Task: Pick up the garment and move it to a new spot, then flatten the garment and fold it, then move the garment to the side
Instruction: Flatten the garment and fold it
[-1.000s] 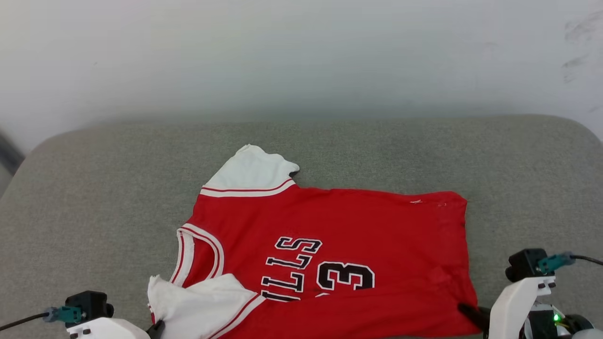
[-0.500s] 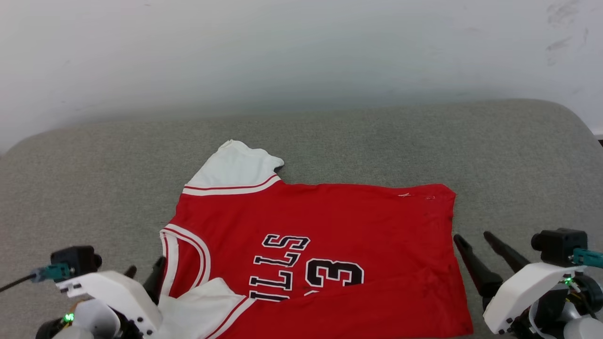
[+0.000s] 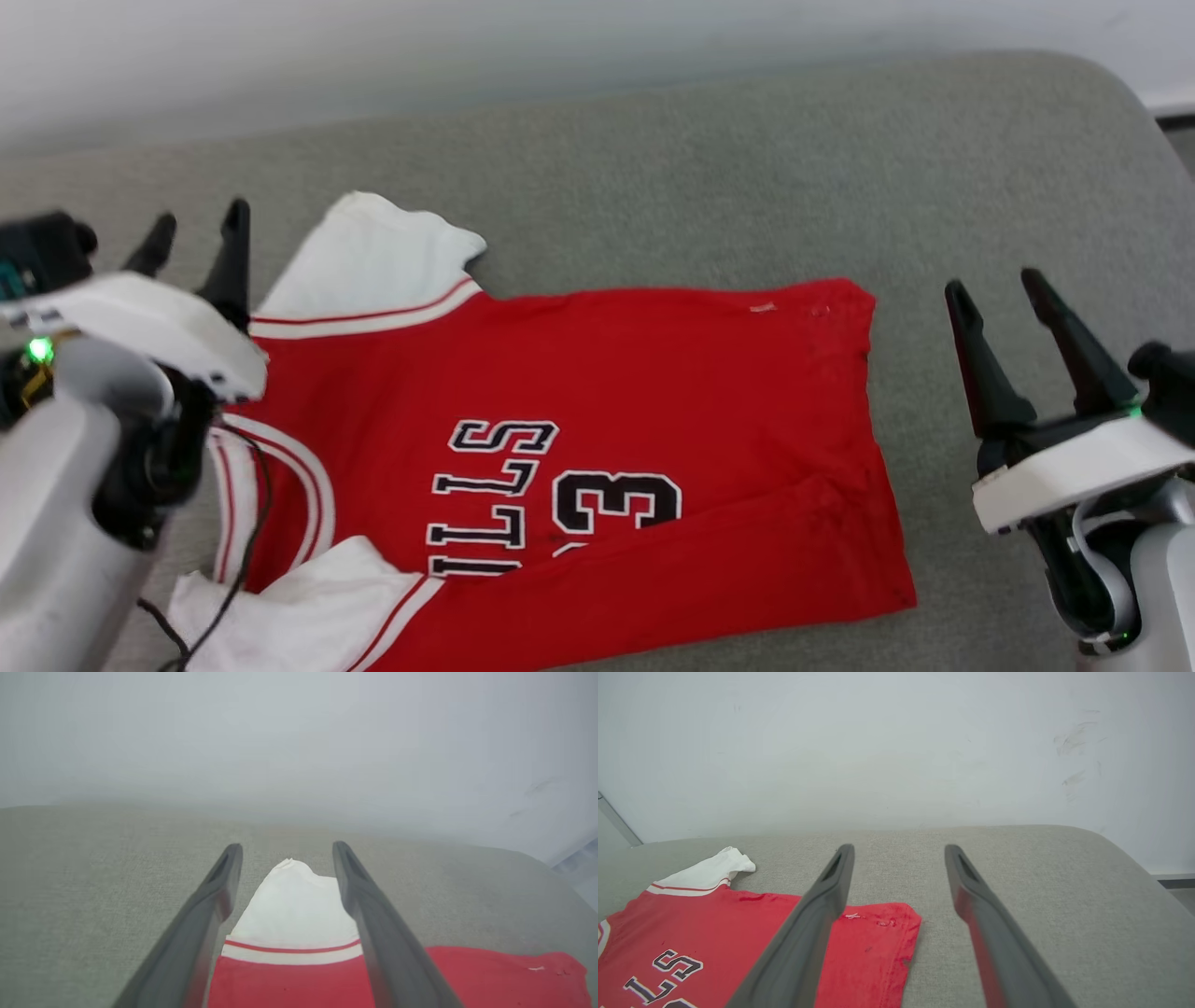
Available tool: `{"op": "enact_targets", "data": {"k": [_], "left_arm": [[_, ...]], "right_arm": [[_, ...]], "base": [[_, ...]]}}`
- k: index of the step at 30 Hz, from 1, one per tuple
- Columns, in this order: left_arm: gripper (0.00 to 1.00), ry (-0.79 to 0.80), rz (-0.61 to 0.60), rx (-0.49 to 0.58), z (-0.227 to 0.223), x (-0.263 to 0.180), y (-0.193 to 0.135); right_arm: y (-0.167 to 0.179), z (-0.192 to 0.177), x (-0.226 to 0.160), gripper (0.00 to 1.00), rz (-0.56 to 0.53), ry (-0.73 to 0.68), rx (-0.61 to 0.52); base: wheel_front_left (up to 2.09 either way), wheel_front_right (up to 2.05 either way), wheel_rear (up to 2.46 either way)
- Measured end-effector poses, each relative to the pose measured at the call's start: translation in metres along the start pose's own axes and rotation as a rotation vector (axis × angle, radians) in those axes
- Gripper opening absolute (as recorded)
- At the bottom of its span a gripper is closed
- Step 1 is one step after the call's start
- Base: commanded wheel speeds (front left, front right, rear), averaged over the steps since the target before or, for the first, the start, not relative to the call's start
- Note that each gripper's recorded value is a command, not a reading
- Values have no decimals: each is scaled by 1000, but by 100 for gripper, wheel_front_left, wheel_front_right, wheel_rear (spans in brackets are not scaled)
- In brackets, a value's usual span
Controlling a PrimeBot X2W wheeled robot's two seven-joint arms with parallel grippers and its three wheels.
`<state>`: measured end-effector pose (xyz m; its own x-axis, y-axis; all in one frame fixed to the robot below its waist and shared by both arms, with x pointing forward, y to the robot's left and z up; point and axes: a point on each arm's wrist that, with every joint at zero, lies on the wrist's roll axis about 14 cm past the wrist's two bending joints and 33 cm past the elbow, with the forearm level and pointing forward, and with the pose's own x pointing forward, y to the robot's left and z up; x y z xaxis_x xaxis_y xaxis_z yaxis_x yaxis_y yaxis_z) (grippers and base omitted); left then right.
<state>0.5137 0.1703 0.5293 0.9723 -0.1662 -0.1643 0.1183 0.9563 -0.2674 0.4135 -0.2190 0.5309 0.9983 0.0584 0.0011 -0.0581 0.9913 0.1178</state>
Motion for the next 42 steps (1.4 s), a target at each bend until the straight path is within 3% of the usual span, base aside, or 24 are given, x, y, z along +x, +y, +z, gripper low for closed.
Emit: {"op": "enact_targets", "data": {"k": [9,13,21,28,31,34,42], "left_arm": [[100,200,-121,21,-22,91,-16],[100,374,-151,69,-41,119,-19],[100,777,-103,202,-104,134,6],[100,946,-51,162,-148,137,20],[4,986,-39,81,-158,137,17],[0,983,-26,17,-160,137,16],[0,892,-47,6,-152,130,10]], "right_arm": [[-24,-19,15,100,-83,26,-21],[-35,-33,11,100,-128,61,-13],[-52,-63,2,100,-201,130,14],[-60,-86,-1,100,-235,184,37],[-62,-89,-1,100,-242,192,42],[-65,-90,-2,100,-248,195,62],[-66,-86,19,100,-197,260,156]], "base": [[0,0,0],[0,0,0],[0,0,0],[0,0,0],[0,0,0],[0,0,0],[0,0,0]]}}
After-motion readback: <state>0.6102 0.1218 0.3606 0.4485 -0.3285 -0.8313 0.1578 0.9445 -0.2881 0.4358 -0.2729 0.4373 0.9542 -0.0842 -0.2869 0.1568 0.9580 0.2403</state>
